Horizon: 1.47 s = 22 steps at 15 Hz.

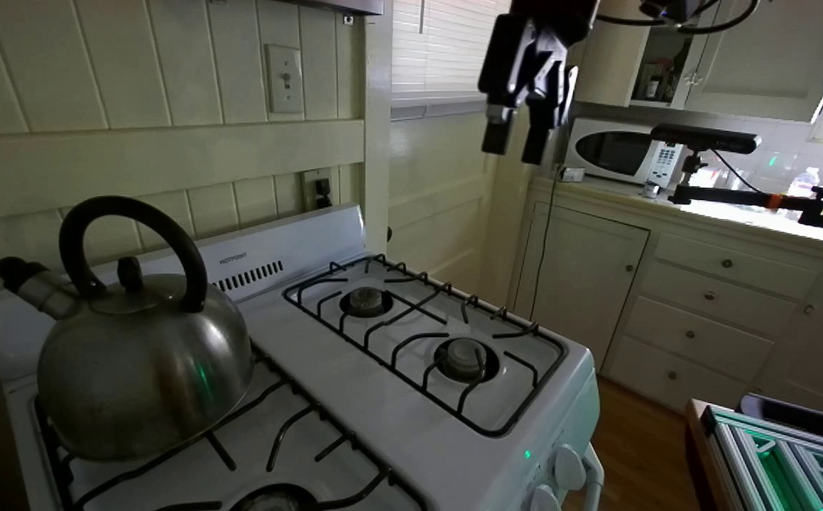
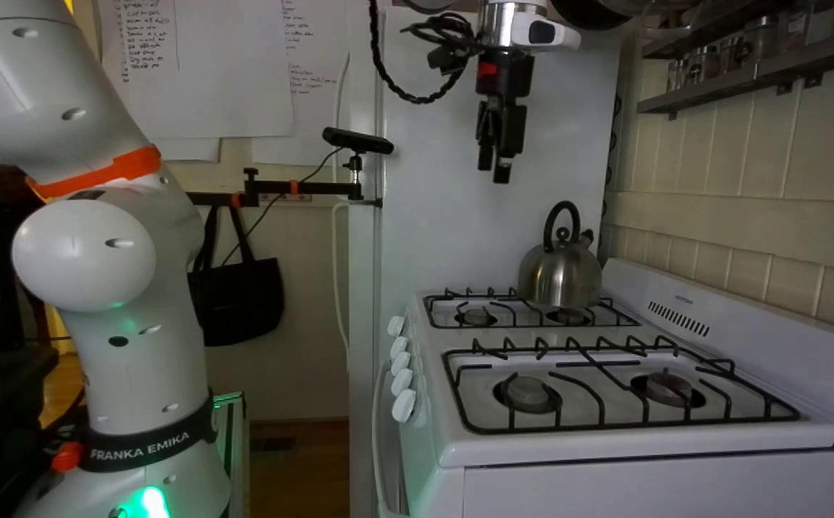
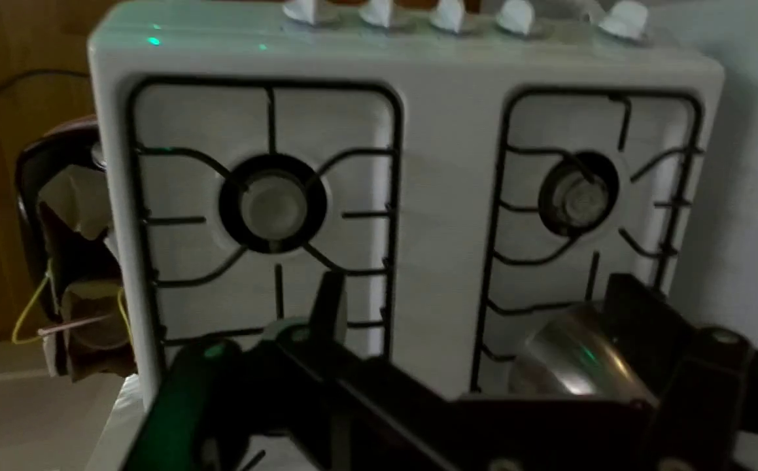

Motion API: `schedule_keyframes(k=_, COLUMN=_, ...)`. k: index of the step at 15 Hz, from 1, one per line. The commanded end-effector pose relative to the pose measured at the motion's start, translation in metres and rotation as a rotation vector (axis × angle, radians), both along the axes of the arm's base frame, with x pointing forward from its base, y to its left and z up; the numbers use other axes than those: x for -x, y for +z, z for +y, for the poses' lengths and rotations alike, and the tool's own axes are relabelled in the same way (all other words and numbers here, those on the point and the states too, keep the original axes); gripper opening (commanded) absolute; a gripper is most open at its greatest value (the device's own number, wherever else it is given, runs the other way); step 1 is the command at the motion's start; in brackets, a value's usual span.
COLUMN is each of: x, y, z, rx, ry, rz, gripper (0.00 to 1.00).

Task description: Push the switch above the stove downwards.

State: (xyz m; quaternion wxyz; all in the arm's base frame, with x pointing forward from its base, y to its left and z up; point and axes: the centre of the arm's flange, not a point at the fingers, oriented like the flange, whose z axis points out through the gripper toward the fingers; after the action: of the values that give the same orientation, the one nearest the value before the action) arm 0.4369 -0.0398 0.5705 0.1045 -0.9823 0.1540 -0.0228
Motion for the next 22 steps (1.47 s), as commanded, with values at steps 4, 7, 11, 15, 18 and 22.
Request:
schedule_keyframes(k=4, x=-0.025, y=-0.005, z=0.000, rx=-0.040, ry=-0.080, rz=-0.093, gripper=1.00)
schedule_keyframes(k=7, x=-0.027, y=-0.002, z=0.000, rx=-0.042, ry=-0.087, rz=-0.098, gripper=1.00)
schedule_keyframes(k=11, x=-0.027, y=0.000, z=0.000, rx=-0.043, ry=-0.091, rz=-0.100, gripper=1.00)
schedule_keyframes(k=15, x=-0.041, y=-0.007, z=-0.010, rx=-0.050, ry=-0.263, rz=-0.121, gripper=1.00)
schedule_keyframes(k=18, x=-0.060, y=-0.009, z=-0.023, rx=-0.085, ry=-0.409, rz=-0.188, gripper=1.00)
schedule_keyframes(k=22, x=-0.087, y=-0.010, z=-0.033, rx=-0.093, ry=-0.560, rz=-0.336, gripper=1.00)
